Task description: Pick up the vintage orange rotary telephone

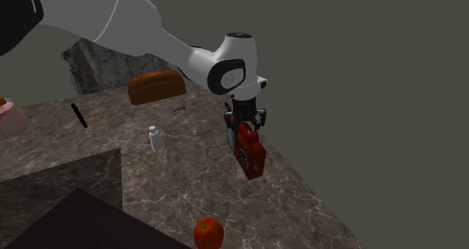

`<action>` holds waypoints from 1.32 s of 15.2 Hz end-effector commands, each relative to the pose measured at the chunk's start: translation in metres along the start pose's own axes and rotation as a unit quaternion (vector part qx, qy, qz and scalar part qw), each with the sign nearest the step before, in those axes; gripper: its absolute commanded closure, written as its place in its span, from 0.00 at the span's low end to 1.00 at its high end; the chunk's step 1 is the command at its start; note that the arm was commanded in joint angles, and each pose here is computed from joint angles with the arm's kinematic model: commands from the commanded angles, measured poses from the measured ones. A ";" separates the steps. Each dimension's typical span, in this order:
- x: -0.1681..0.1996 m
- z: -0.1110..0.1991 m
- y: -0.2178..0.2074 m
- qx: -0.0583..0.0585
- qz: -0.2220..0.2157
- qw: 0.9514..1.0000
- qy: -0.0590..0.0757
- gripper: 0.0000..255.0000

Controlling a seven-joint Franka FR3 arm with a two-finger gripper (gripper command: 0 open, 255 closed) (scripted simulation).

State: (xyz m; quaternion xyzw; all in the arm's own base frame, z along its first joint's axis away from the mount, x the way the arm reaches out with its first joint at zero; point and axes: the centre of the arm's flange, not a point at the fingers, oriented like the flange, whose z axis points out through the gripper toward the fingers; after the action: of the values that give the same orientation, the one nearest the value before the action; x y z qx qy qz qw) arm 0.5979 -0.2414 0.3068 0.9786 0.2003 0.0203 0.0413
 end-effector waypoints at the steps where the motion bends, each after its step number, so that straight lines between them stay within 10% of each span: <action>1: 0.000 0.001 0.000 0.001 0.000 1.000 -0.001 1.00; 20: 0.002 -0.079 0.007 0.001 0.000 1.000 -0.001 1.00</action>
State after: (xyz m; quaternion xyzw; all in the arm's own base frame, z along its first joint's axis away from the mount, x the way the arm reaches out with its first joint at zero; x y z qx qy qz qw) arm 0.5978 -0.2410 0.3811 0.9788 0.2002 0.0180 0.0401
